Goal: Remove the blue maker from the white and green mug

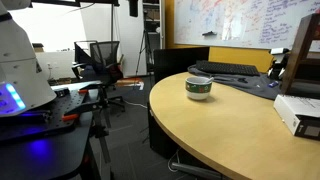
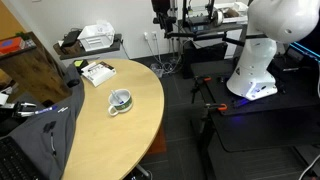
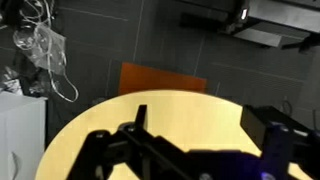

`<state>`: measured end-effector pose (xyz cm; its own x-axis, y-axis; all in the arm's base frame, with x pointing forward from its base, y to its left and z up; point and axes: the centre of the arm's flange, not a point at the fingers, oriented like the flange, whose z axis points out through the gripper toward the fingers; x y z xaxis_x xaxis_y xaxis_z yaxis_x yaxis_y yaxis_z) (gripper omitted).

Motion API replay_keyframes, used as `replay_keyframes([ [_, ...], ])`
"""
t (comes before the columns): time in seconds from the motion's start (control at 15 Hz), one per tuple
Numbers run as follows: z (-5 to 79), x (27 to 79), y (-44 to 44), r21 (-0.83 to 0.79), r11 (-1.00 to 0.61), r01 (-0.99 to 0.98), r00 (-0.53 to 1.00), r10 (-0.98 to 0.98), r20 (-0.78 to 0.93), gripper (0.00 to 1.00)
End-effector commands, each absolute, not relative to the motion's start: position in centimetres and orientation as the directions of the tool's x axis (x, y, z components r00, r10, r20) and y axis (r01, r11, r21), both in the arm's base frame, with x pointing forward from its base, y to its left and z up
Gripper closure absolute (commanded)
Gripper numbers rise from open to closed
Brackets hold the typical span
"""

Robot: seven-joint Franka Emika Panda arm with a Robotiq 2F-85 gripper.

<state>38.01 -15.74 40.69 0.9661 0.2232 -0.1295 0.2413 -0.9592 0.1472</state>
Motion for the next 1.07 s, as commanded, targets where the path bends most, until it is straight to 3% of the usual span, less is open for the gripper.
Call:
replay_keyframes([
  [0.0,40.7,38.0,-15.7,0.147,-0.959,0.241,0.966,0.223,-0.129,0.0],
  [0.53,40.4,40.4,-13.4,0.114,-0.978,0.176,0.984,0.17,-0.061,0.0],
  [1.0,37.3,46.5,-3.2,0.061,-0.985,-0.161,0.986,-0.157,0.057,0.0],
])
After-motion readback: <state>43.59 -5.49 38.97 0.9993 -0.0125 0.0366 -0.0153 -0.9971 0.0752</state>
